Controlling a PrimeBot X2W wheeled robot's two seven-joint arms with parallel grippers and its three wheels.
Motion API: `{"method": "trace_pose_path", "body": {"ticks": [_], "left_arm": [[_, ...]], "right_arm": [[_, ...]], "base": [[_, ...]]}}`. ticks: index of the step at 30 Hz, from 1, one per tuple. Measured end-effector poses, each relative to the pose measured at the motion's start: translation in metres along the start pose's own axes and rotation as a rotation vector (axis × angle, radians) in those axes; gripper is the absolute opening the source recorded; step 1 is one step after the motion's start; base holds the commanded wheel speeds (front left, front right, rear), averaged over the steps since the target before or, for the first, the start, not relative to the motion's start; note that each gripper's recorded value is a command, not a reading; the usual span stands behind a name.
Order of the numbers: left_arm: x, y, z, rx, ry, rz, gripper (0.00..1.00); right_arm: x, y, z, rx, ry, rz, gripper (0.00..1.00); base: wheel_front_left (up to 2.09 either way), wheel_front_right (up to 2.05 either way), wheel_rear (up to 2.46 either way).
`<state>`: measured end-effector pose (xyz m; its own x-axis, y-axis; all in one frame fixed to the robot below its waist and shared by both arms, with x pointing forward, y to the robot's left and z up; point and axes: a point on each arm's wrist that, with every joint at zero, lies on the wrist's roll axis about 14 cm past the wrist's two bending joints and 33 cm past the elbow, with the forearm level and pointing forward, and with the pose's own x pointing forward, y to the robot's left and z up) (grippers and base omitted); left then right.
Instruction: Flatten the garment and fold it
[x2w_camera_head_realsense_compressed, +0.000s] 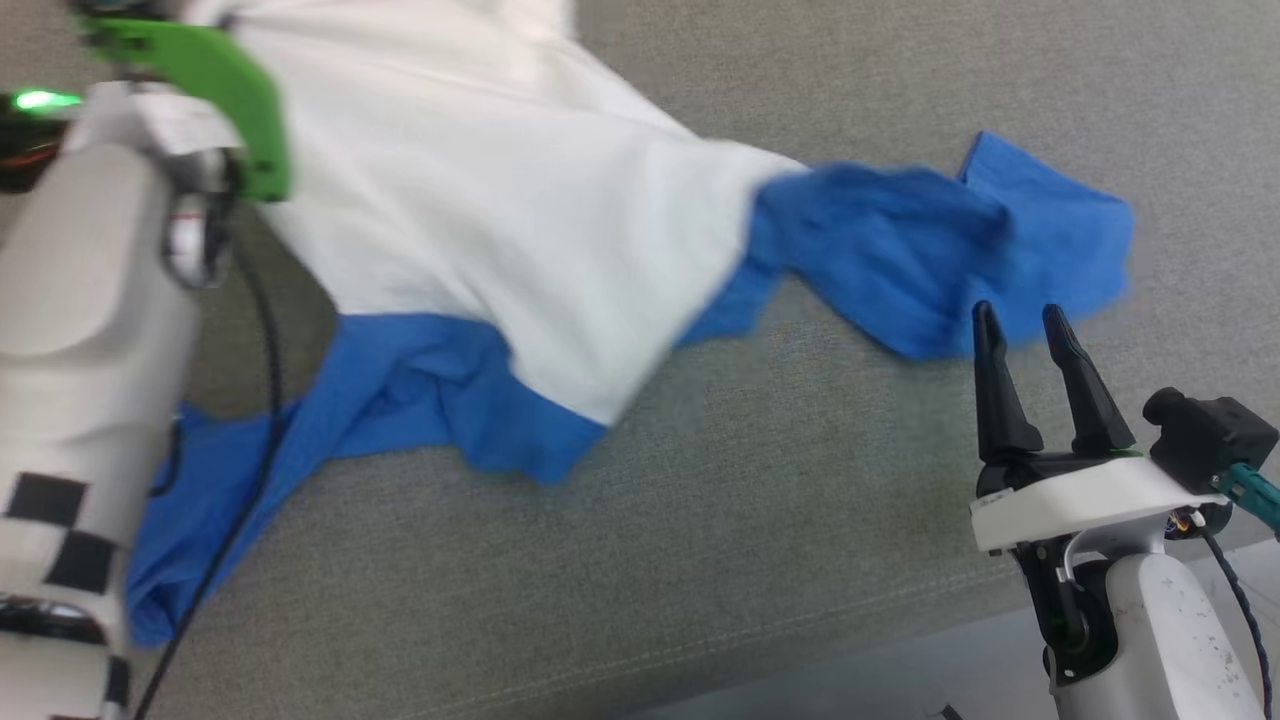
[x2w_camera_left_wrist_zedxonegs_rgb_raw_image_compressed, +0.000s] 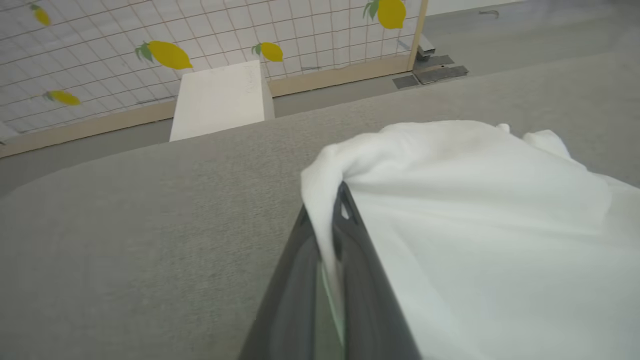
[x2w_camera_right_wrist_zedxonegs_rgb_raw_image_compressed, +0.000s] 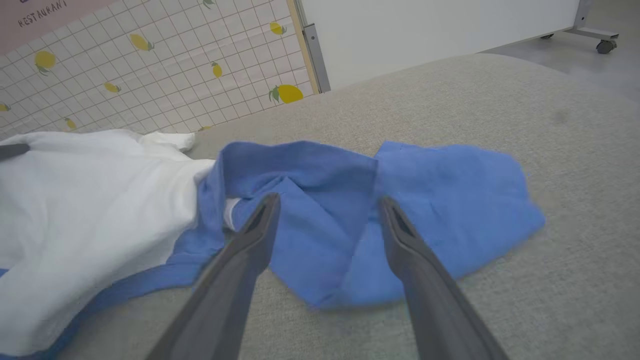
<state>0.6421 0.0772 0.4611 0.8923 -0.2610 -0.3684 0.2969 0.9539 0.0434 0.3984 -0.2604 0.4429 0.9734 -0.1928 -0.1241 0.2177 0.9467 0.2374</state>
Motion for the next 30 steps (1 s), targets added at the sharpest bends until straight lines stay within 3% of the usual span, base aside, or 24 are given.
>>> {"method": "trace_pose_path", "body": {"ticks": [3,4,5,9,14,18,30], "left_arm": [[-0.006,0.024,-0.014,-0.059,0.028,0.07,0.0],[-0.009,0.024,-0.021,-0.08,0.038,0.072,0.47],[-0.012,0.024,-0.028,-0.088,0.047,0.072,1.0],[-0.028,0.015,-0.03,-0.142,-0.043,0.043,1.0],[-0.063,0.001,-0.016,-0.248,-0.275,0.027,1.0],[-0.096,0.005,-0.024,-0.312,-0.344,0.049,1.0],[-0.204,0.028,-0.006,-0.352,-0.572,0.197,1.0]], "right_arm": [[-0.001,0.001,0.002,0.001,0.0,0.004,1.0],[-0.001,0.001,0.003,-0.001,-0.001,0.005,1.0],[-0.001,0.002,0.004,-0.003,-0.003,0.007,1.0],[-0.003,0.003,0.012,-0.008,-0.02,0.011,1.0],[-0.007,0.008,0.02,-0.022,-0.032,0.029,1.0],[-0.005,0.023,0.024,-0.032,-0.034,0.073,1.0],[0.008,0.088,0.014,-0.056,0.042,0.255,1.0]], "base": [[0.0,0.0,0.0],[0.0,0.0,0.0],[0.0,0.0,0.0],[0.0,0.0,0.0],[0.0,0.0,0.0],[0.0,0.0,0.0],[0.0,0.0,0.0]]}}
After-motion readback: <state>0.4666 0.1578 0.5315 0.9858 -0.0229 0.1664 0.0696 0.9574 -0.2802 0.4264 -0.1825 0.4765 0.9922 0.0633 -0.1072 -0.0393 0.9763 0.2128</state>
